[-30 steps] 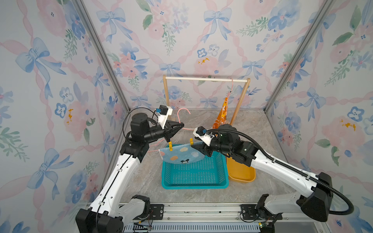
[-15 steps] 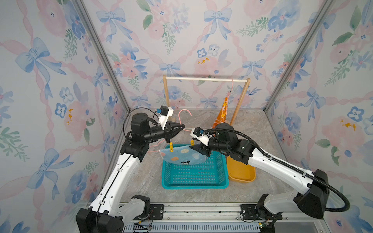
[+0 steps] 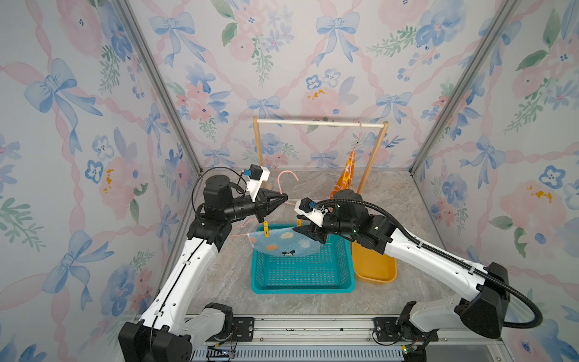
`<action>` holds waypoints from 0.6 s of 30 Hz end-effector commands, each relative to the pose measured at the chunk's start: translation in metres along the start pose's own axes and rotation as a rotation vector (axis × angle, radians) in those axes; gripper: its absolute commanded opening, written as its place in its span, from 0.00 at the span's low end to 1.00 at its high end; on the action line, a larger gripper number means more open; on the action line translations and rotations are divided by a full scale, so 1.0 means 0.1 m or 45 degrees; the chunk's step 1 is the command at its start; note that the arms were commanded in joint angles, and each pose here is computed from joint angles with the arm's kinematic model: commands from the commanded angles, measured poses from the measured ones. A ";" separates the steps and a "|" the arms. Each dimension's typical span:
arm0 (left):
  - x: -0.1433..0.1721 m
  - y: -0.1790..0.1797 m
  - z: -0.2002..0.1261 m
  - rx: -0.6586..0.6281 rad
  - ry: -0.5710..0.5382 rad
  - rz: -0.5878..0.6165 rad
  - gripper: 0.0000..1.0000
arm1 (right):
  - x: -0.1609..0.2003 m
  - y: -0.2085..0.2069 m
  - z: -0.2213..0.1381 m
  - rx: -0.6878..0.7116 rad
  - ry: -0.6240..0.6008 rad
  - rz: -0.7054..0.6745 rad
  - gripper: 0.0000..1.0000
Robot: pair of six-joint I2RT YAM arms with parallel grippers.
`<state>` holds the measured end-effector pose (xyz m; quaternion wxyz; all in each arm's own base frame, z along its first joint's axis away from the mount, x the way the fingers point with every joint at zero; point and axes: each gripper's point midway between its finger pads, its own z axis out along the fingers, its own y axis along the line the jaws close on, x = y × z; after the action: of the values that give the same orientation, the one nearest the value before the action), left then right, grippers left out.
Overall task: Remove the clothespins securing towels to the hanger
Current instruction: Remove the clothespin from the hanger.
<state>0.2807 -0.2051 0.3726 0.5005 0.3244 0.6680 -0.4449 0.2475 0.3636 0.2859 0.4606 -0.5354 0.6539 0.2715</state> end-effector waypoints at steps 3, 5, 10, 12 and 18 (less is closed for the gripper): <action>-0.04 -0.06 -0.02 0.041 -0.009 0.033 0.00 | -0.06 0.00 -0.03 -0.019 0.003 -0.022 0.44; -0.04 -0.06 -0.02 0.040 -0.010 0.033 0.00 | -0.07 0.00 -0.03 -0.021 0.002 -0.026 0.43; -0.03 -0.11 -0.02 0.077 -0.005 0.034 0.00 | -0.08 0.01 -0.01 -0.029 0.010 -0.035 0.41; -0.03 -0.12 -0.02 0.080 -0.005 0.035 0.00 | -0.07 0.01 0.01 -0.034 0.019 -0.037 0.40; -0.03 -0.13 -0.03 0.086 -0.006 0.040 0.00 | -0.03 0.03 0.04 -0.044 0.039 -0.040 0.37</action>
<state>0.2755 -0.2073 0.3734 0.4936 0.3336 0.6617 -0.4551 0.2485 0.3672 0.2882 0.4563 -0.5487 0.6479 0.2663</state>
